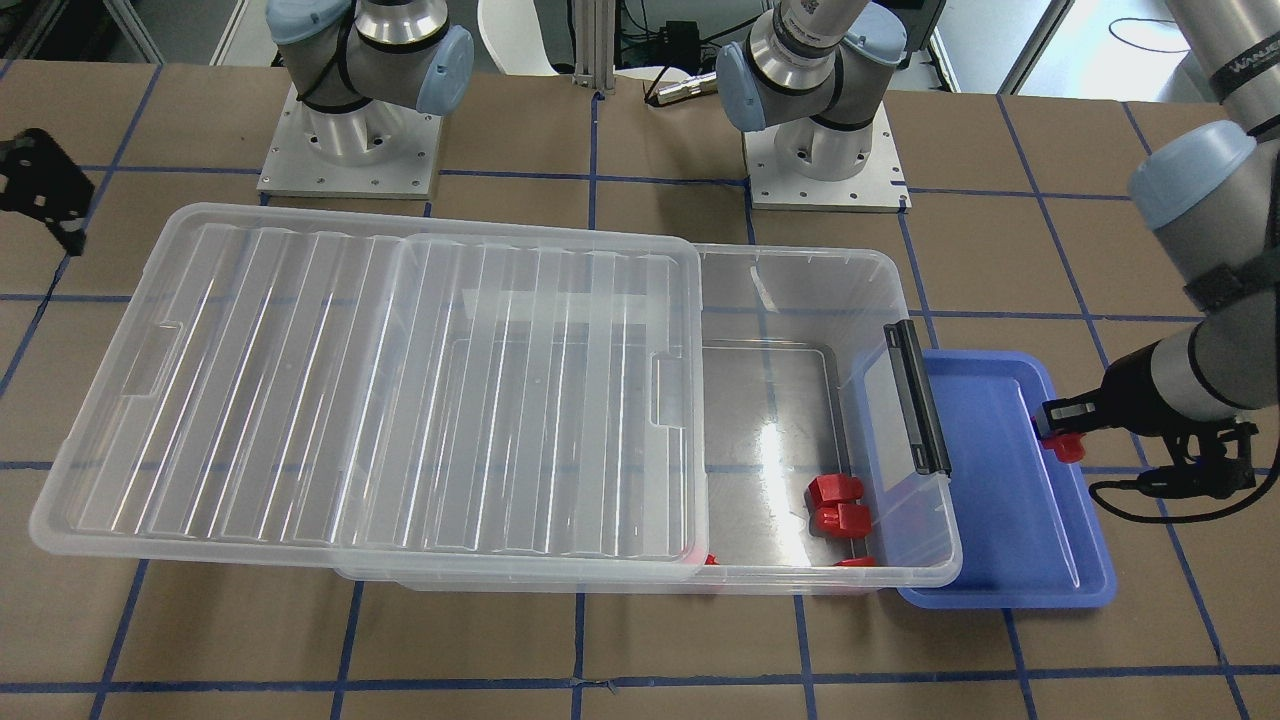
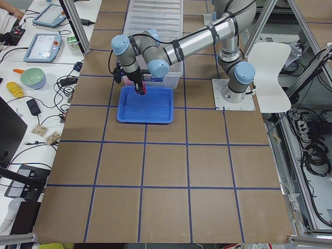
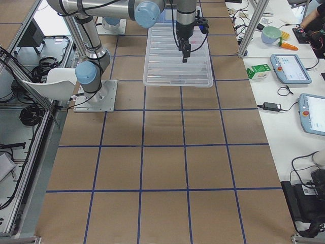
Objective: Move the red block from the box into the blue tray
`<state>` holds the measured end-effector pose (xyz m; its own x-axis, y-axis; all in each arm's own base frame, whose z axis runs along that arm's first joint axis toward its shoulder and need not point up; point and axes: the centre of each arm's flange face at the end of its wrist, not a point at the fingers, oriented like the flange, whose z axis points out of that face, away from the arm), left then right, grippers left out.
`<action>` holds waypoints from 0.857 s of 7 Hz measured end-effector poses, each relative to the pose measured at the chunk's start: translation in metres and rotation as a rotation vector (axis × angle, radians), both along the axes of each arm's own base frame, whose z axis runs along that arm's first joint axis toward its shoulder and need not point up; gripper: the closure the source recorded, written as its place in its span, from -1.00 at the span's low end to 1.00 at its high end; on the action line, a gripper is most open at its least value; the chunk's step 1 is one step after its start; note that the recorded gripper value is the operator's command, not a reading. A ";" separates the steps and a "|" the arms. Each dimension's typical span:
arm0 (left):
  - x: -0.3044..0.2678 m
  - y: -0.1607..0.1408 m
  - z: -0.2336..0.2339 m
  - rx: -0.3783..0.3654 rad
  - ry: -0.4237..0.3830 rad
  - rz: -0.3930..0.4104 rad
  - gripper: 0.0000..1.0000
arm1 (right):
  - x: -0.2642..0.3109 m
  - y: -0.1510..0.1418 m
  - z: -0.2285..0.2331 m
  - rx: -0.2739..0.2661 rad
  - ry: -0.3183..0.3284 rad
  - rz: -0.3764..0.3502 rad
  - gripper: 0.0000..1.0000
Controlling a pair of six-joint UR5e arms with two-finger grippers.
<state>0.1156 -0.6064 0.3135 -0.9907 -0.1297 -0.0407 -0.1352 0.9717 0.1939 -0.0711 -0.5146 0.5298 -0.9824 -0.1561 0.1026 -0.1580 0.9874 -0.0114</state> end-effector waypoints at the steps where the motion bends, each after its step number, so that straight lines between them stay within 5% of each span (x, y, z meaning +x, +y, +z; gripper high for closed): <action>1: 0.000 0.000 -0.025 0.008 0.005 -0.011 1.00 | -0.047 0.009 -0.001 0.010 -0.004 -0.011 -1.00; 6: 0.004 -0.014 -0.101 0.051 0.039 -0.038 1.00 | -0.104 0.005 -0.122 0.060 -0.047 -0.076 -1.00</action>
<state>0.1198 -0.6202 0.2122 -0.9958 -0.0910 -0.0073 -0.0900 0.9646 0.2480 -0.1748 -0.5096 0.4080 -0.9951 -0.0855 0.0489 -0.0835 0.9956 0.0426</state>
